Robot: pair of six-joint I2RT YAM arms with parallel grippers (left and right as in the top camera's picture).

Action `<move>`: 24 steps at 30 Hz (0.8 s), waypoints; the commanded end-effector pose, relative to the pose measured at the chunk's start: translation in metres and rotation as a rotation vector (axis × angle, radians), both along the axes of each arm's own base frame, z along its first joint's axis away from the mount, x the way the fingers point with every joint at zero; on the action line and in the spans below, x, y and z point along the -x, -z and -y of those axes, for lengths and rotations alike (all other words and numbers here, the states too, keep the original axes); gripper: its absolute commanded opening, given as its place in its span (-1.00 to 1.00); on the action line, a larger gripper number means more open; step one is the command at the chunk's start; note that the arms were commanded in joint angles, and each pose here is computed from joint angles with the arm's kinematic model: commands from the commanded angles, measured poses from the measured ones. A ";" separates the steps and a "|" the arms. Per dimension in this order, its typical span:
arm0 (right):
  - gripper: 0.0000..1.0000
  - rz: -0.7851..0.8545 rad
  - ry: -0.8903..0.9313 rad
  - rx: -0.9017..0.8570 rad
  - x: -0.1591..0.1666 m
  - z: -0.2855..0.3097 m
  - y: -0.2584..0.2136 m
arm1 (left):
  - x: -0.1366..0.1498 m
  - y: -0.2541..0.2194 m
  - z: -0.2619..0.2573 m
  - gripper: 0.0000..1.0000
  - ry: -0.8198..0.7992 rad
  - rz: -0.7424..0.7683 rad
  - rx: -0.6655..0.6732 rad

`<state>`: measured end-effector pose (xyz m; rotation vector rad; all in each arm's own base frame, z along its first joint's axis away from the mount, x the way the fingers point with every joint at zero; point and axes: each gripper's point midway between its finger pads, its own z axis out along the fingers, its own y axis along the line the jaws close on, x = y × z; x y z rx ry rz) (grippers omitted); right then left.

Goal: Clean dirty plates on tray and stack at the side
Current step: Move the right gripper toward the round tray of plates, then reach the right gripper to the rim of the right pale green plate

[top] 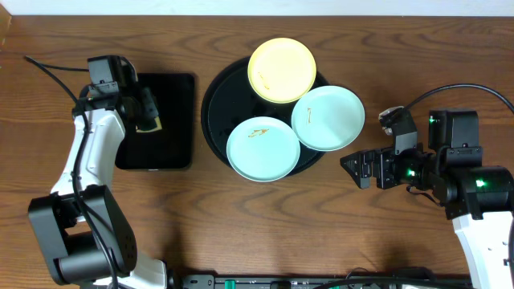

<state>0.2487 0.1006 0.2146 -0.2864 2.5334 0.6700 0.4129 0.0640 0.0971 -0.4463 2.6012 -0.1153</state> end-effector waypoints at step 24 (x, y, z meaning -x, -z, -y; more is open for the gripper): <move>0.98 0.004 -0.022 0.007 0.003 -0.002 -0.002 | 0.003 0.068 -0.005 0.49 0.034 -0.139 -0.031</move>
